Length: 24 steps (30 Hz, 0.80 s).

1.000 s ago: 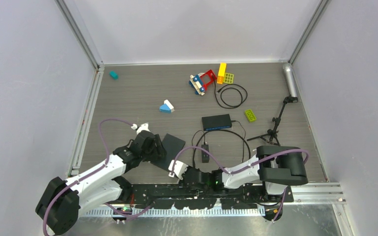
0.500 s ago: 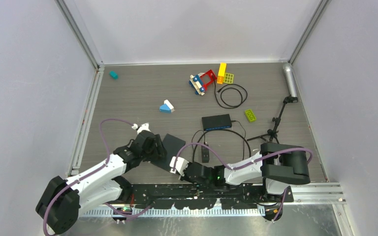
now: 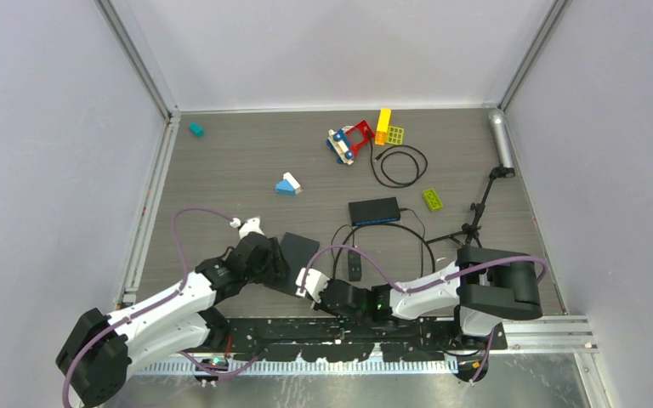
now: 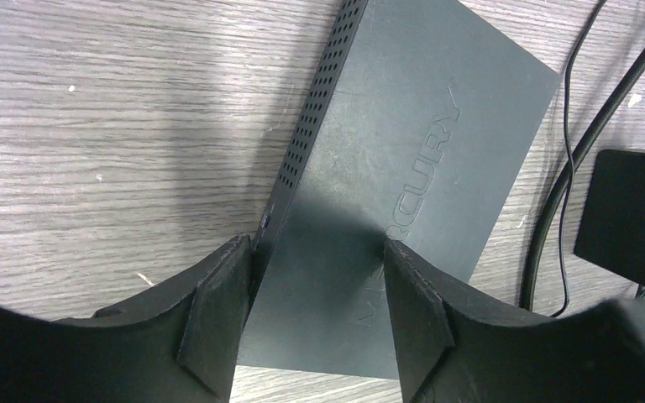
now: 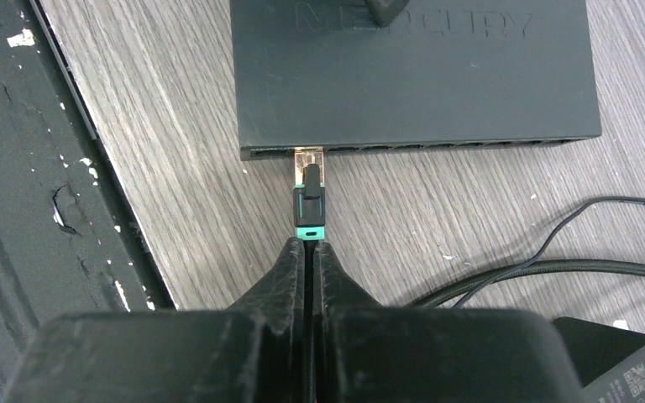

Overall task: Insert the plug into the switch port
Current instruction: Insert the connector into the switch port.

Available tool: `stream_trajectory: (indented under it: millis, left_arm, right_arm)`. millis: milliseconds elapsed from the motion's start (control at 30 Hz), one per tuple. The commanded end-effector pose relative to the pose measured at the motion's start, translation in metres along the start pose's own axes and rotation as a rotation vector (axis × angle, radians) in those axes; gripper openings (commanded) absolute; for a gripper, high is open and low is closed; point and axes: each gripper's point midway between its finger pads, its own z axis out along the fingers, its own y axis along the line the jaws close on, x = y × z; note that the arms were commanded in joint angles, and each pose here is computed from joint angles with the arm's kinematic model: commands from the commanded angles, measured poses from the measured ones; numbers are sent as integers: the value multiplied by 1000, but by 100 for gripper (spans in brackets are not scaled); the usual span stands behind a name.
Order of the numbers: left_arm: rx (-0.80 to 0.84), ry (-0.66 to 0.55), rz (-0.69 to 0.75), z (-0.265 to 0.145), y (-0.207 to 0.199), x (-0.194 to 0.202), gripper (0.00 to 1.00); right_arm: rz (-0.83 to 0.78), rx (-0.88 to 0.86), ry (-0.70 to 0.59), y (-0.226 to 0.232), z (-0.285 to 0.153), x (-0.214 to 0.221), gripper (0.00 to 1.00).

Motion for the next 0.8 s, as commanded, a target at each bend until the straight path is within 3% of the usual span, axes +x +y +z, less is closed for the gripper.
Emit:
stream_trajectory:
  millis: [0, 467, 767]
  left_arm:
    - [17, 223, -3, -12, 7, 57, 53]
    - [43, 239, 68, -6, -12, 67, 52]
    - [59, 239, 99, -6, -16, 70, 51]
  right_arm:
    - [142, 112, -231, -27, 0, -84, 0]
    - [74, 100, -254, -22, 14, -90, 0]
    - [52, 82, -311, -25, 10, -117, 0]
